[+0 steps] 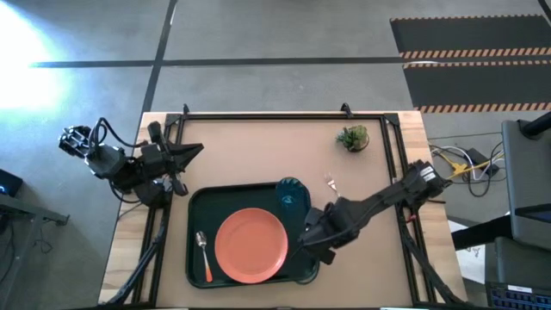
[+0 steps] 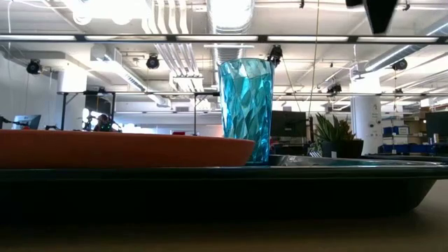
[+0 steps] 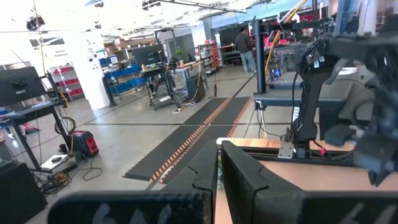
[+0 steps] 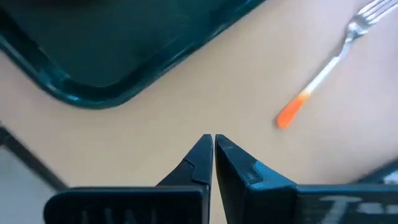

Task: Pick and place plate/cup/fork/spoon on tray
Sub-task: Put the orange fork on the dark green tray

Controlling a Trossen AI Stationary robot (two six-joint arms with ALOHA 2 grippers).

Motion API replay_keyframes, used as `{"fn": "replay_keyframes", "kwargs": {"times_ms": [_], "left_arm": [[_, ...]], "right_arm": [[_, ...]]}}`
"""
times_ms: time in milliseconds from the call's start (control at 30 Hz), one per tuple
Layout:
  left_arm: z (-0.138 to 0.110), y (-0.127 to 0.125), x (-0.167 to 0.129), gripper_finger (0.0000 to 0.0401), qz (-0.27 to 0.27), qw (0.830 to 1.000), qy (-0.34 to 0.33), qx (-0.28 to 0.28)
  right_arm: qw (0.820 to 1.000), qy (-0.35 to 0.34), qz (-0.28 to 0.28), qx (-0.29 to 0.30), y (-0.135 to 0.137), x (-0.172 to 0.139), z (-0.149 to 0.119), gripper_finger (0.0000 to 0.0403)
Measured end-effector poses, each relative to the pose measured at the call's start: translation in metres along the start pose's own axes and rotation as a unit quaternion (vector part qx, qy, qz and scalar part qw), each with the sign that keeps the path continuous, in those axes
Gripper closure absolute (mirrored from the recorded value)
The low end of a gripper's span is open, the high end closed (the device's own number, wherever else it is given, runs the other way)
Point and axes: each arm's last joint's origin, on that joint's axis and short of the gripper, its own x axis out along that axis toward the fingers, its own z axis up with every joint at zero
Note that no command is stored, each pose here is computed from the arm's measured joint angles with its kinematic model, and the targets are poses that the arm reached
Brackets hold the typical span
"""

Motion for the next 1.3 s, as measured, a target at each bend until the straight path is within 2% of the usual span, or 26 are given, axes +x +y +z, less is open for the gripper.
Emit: {"fn": "replay_keyframes", "kwargs": {"times_ms": [67,233,300,467,667,833,900,1133,1300], "left_arm": [[0.000,0.000,0.000,0.0397,0.000,1.000,0.000,-0.001],[0.000,0.000,0.000,0.0397,0.000,1.000,0.000,-0.001],[0.000,0.000,0.000,0.0397,0.000,1.000,0.000,-0.001],[0.000,0.000,0.000,0.0397,0.000,1.000,0.000,-0.001],[0.000,0.000,0.000,0.0397,0.000,1.000,0.000,-0.001],[0.000,0.000,0.000,0.0397,0.000,1.000,0.000,-0.002],[0.000,0.000,0.000,0.0397,0.000,1.000,0.000,-0.002],[0.000,-0.001,0.000,0.0397,0.000,1.000,0.000,-0.001],[0.000,-0.001,0.000,0.0397,0.000,1.000,0.000,-0.001]], "right_arm": [[1.000,-0.006,0.010,0.002,0.006,0.016,0.000,0.0394],[0.994,-0.060,0.087,-0.014,0.026,0.048,0.005,0.0394],[0.993,-0.066,0.096,-0.017,0.028,0.059,0.004,0.0394],[0.999,-0.020,0.034,-0.001,0.018,0.083,-0.012,0.0394],[1.000,0.001,0.007,0.009,0.012,0.094,-0.020,0.0394],[0.993,0.018,-0.114,0.030,-0.010,0.090,-0.028,0.0394],[0.989,0.023,-0.142,0.040,-0.017,0.088,-0.027,0.0394],[0.988,0.029,-0.145,0.051,-0.031,0.088,-0.007,0.0394],[0.985,0.041,-0.156,0.055,-0.058,0.082,0.005,0.0394]]}}
